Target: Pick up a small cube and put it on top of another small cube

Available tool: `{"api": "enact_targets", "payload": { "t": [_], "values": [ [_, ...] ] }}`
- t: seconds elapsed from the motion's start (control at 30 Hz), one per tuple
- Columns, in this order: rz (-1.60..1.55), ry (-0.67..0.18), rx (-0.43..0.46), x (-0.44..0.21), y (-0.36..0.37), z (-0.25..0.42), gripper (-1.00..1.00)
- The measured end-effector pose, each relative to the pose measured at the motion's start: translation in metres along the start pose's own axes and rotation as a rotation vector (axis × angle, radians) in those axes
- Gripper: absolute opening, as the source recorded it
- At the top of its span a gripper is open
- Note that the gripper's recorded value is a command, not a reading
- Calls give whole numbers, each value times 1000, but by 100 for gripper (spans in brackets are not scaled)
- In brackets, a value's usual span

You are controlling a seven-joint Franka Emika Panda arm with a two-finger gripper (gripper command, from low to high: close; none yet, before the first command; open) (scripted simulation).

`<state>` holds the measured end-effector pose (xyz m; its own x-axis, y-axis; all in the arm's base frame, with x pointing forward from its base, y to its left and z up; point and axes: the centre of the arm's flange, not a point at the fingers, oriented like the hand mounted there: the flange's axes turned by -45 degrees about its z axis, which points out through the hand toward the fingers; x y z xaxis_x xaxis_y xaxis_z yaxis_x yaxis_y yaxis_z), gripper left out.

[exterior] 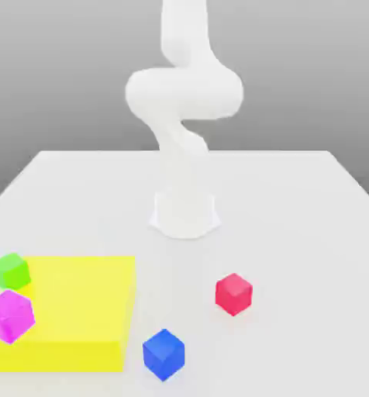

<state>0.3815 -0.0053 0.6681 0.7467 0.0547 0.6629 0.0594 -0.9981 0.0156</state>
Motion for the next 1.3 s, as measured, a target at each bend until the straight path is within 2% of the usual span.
{"api": "enact_targets", "payload": {
  "t": [0.33,0.57,0.77,0.97,1.0,1.3],
  "values": [
    [-274,-288,117,-66,10,206,0],
    [-465,-480,194,-157,13,316,0],
    [-633,-647,256,-254,21,379,0],
    [-676,-687,270,-311,23,430,0],
    [-675,-688,271,-318,22,436,-100],
    [-677,-689,271,-306,23,425,-100]
  ]
}}
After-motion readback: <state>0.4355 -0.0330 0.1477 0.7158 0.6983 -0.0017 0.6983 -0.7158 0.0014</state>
